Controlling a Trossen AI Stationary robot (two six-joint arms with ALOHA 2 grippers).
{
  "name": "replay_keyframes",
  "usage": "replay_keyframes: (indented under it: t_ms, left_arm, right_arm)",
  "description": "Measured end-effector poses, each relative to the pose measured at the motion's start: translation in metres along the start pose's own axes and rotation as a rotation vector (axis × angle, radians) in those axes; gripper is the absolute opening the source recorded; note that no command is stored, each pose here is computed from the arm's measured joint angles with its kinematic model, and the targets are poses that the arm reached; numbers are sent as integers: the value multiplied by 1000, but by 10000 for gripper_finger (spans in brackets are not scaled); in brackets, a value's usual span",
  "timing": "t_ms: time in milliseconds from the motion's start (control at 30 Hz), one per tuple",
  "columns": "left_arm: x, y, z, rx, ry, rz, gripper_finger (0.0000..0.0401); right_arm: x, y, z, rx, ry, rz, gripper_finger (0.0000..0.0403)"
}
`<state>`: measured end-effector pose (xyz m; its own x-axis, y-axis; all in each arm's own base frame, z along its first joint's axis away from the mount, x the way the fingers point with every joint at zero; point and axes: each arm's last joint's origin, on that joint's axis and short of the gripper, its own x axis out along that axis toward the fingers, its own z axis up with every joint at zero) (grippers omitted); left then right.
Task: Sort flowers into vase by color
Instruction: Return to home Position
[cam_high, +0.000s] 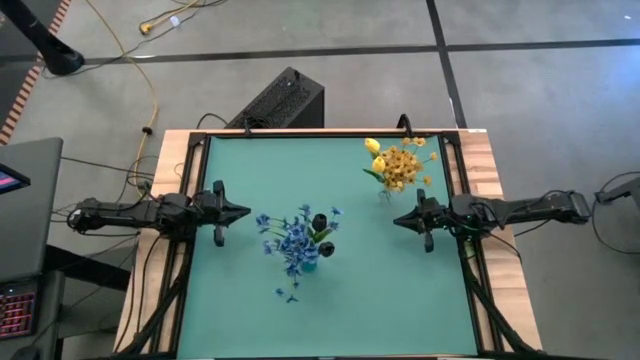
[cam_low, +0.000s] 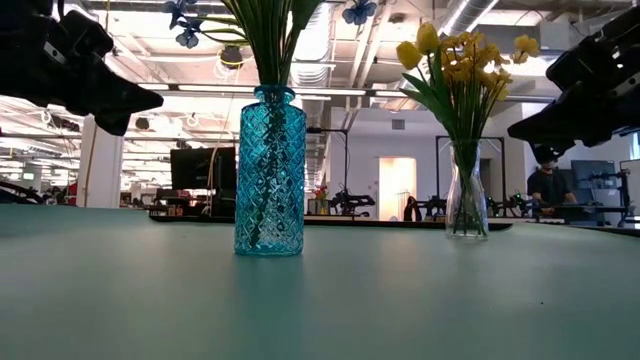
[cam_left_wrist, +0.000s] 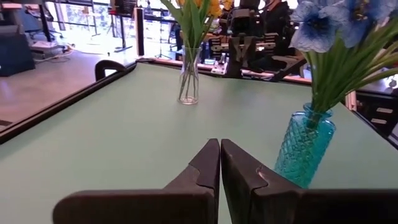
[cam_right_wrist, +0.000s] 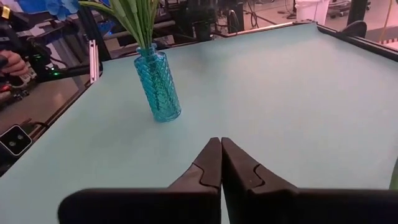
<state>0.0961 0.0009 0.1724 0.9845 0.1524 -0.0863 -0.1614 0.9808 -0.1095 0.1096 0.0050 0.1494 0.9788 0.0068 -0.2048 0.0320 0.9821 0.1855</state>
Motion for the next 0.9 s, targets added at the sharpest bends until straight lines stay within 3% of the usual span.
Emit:
replay_keyframes:
  t_ms: [900]
  left_arm:
    - [0,1,-2,6,25,24,2]
  right_arm:
    - [0,0,-1,1,4,-1,50]
